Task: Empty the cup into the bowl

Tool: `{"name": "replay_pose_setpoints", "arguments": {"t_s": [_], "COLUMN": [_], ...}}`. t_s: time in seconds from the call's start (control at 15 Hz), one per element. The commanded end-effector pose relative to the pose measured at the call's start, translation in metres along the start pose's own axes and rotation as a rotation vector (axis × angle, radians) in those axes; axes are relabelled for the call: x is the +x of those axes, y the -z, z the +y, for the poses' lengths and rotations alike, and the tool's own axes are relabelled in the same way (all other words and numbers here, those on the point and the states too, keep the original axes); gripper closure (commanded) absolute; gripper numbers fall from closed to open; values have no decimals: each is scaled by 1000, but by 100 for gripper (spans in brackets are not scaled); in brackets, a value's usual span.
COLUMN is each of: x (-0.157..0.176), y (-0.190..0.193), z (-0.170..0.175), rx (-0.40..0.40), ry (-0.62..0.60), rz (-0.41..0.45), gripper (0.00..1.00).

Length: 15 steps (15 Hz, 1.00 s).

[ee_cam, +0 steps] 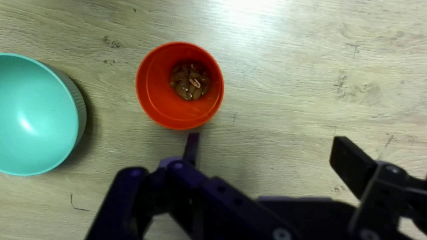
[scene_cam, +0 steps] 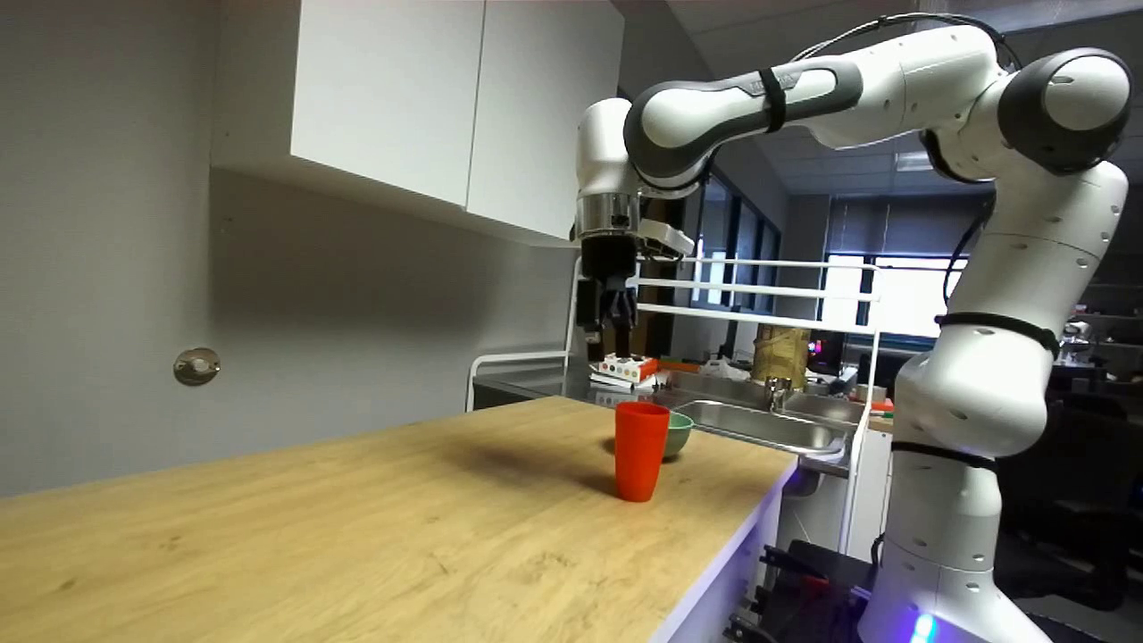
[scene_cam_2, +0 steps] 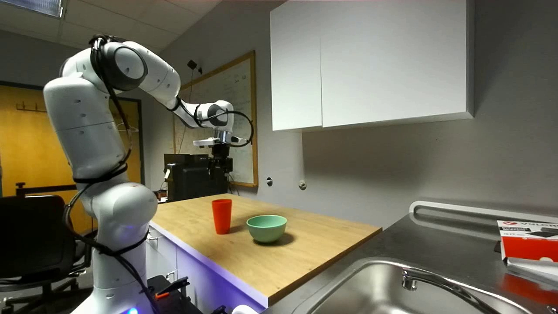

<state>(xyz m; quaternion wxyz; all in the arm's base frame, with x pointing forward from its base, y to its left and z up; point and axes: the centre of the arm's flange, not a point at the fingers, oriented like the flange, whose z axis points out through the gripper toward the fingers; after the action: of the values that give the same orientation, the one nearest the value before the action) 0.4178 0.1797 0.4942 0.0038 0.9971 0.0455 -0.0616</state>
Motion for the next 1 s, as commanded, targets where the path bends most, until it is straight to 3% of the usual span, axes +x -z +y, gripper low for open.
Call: {"name": "replay_pose_setpoints", "arguments": {"t_s": [0.0,0.93], "x": [3,22], "y": [-3,-73], "z": [4,33], "rx": [-2,120], "ry": [-14,-132], "rz": [2,-106], "gripper": [0,0]}}
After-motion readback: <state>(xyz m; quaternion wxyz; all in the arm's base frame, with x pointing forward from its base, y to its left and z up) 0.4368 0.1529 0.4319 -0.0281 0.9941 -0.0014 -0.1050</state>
